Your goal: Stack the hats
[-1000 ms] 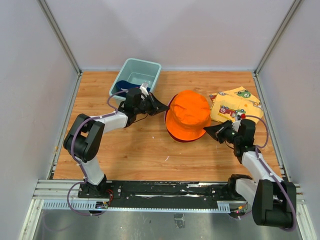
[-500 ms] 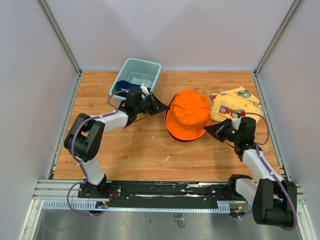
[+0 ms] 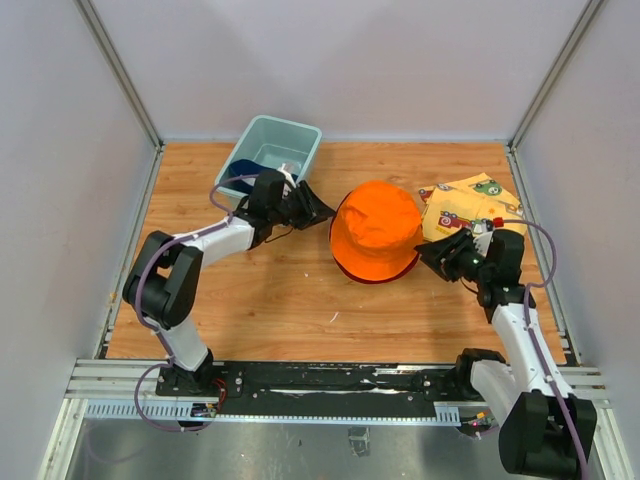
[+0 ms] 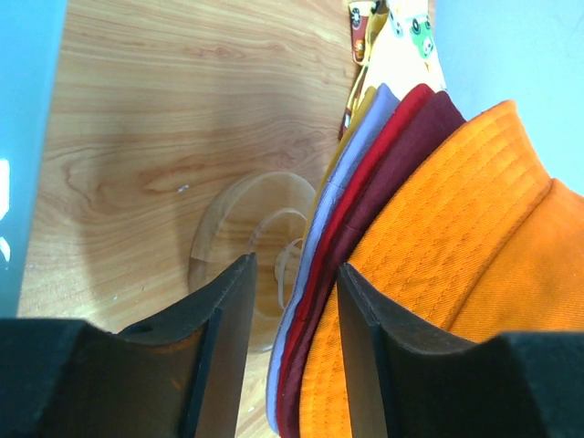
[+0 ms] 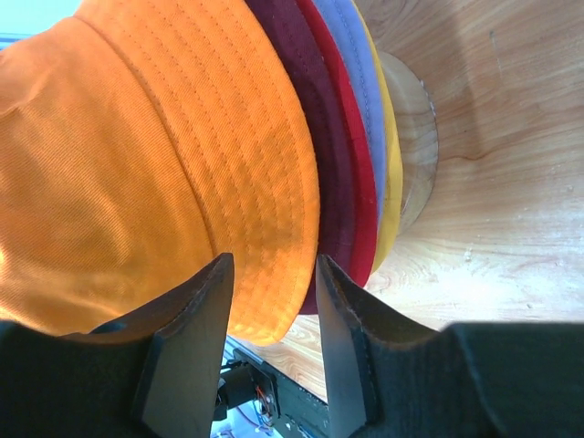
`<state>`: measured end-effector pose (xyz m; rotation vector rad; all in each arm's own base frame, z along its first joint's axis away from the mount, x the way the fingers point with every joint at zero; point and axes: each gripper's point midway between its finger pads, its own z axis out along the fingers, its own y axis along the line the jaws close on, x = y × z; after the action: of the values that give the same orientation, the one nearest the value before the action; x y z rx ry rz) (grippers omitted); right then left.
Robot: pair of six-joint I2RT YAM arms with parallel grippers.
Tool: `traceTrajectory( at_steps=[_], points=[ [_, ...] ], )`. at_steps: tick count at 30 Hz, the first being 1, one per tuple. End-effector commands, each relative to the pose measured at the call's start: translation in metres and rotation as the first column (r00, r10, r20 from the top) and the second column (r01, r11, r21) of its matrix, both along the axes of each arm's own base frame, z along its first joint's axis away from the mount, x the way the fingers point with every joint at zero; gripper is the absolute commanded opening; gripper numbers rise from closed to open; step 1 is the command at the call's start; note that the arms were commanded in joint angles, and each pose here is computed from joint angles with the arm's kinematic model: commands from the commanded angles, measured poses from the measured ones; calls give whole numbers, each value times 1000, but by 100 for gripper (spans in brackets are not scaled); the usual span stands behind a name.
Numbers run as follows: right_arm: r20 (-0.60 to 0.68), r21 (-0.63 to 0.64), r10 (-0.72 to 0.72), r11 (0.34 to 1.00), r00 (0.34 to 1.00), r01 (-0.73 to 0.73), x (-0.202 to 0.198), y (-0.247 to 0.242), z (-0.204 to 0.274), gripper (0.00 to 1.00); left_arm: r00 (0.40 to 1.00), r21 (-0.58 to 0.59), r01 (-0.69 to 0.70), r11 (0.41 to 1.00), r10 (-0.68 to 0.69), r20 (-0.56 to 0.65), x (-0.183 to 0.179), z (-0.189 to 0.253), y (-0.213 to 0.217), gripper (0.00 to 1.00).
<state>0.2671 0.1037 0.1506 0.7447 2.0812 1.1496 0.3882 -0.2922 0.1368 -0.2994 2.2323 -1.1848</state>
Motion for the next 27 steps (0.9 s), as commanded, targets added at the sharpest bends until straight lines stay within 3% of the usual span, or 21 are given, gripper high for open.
traceTrajectory(
  at_steps=[1,14,20,24,27],
  points=[
    [3,-40,-20,999,1000,20,-3,-9,7,43,999,34,-45,998,44,29,5,16,10,48],
    [29,-100,-45,994,999,48,-10,-22,27,46,980,-15,-83,996,85,179,16,106,14,58],
    [46,-117,-40,992,998,45,-8,-23,37,47,922,164,-266,950,201,331,40,170,57,68],
    [63,-139,-41,989,997,49,0,-26,46,48,921,288,-344,894,262,287,48,157,98,69],
    [73,-155,-40,987,997,51,8,-29,56,48,917,318,-393,863,341,208,46,133,131,69]
  ],
)
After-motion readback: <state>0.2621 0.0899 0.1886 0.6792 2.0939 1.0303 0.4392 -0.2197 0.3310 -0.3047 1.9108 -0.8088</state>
